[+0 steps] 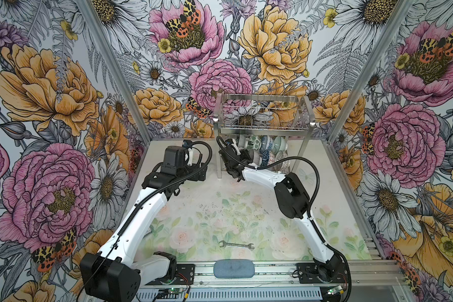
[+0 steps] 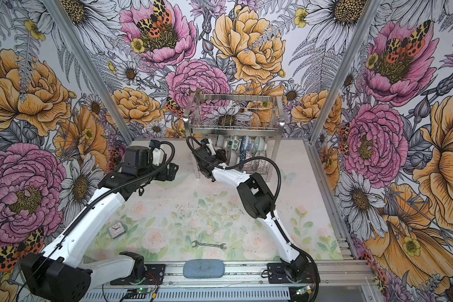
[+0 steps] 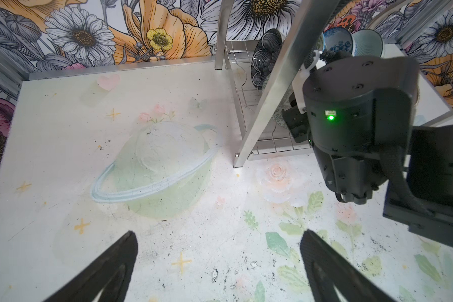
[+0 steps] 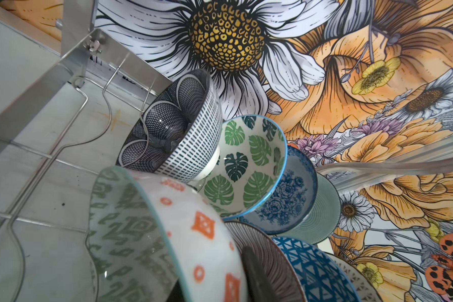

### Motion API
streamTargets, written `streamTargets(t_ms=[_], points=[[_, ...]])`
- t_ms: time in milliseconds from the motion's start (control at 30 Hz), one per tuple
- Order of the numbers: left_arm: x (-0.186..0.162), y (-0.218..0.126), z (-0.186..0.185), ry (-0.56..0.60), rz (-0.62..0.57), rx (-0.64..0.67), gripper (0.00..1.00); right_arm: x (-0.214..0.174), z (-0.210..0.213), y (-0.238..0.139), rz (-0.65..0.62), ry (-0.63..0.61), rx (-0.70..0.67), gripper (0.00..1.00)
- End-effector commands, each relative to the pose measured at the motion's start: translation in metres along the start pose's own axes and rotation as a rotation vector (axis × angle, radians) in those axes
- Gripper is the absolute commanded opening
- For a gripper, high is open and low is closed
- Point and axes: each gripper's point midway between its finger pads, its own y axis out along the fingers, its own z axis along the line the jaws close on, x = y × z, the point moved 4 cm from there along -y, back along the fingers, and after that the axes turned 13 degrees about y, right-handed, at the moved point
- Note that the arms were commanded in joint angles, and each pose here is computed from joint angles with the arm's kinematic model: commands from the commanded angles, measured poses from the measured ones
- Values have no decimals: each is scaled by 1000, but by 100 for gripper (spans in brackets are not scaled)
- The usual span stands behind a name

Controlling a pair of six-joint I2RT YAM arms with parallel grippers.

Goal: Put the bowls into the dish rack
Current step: 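Lower the green-and-orange bowl into the rack with the right gripper, then open the right gripper and withdraw it from the rack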

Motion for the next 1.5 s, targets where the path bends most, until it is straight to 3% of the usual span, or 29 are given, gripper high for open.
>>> streamTargets(t_ms=[0, 167, 367, 633, 800, 867, 1133, 1467], points=[[5, -1, 1, 2, -27, -10, 99, 9, 2, -8, -21, 39, 32, 30], [5, -1, 0, 0, -28, -13, 99, 12, 4, -12, -21, 55, 79, 39], [5, -1, 1, 1, -29, -12, 99, 22, 3, -20, -33, 72, 141, 59], [5, -1, 1, 2, -29, -9, 99, 43, -4, -38, -63, 103, 240, 75], [5, -3, 2, 6, -33, -5, 99, 55, -19, -52, -80, 122, 273, 96], [6, -5, 2, 7, -37, 1, 98, 58, -27, -57, -85, 131, 279, 100], [6, -5, 4, 12, -39, 15, 99, 60, -49, -74, -94, 143, 336, 100], [6, -6, 5, 17, -51, 21, 99, 30, -72, -99, -102, 132, 427, 100]])
